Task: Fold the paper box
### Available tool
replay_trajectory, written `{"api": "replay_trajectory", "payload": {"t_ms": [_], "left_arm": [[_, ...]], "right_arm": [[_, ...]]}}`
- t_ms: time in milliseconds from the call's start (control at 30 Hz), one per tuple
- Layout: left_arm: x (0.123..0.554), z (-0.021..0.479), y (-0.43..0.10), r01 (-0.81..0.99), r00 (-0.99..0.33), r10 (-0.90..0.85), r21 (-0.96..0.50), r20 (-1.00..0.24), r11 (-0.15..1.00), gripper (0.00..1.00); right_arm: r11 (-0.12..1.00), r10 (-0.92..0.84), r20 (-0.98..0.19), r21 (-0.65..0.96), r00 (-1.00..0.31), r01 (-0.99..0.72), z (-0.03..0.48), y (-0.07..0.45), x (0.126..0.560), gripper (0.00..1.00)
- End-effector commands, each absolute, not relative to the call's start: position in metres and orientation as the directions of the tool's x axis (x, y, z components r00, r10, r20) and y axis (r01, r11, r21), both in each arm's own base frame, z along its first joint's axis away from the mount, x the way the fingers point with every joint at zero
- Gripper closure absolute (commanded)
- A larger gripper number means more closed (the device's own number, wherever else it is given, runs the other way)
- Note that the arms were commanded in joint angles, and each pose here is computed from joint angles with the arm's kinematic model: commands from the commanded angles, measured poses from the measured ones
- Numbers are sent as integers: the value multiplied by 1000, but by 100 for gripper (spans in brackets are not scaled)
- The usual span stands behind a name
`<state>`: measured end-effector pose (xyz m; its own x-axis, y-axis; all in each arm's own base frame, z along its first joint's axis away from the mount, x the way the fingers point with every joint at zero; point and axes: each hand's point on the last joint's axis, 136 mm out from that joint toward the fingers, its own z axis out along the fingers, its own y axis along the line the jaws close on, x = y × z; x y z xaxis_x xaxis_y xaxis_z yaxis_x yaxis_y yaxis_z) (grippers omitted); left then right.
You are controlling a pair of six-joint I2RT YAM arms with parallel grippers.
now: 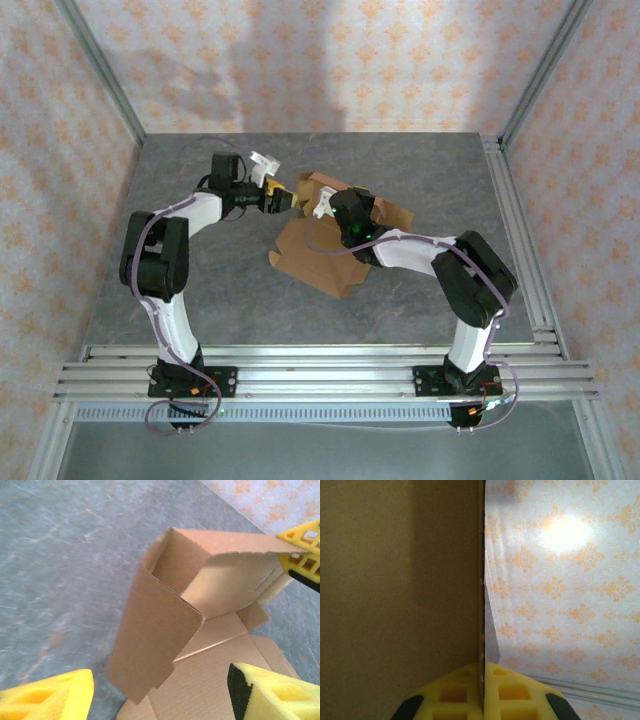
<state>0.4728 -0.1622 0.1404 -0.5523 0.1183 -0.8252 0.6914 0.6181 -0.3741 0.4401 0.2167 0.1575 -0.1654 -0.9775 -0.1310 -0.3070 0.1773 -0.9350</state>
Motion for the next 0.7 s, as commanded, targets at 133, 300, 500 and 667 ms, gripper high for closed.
{"api": "replay_trajectory", "payload": {"t_ms": [133, 300, 500, 667], "left_arm": [[485, 142, -131, 669, -570, 213, -298, -793, 681, 50], [488, 134, -145, 744, -536, 303, -271, -788, 610, 52], [483, 117, -167, 819, -517, 471, -253, -715, 515, 52], [479, 117, -180, 855, -483, 525, -249, -701, 455, 52]], "right_arm": [[168, -977, -113, -927, -179, -334, 153, 213, 440, 100], [168, -977, -112, -927, -180, -334, 155, 213, 440, 100], [166, -977, -109, -928, -183, -333, 156, 212, 439, 100], [166, -976, -107, -927, -188, -335, 155, 211, 437, 100]]}}
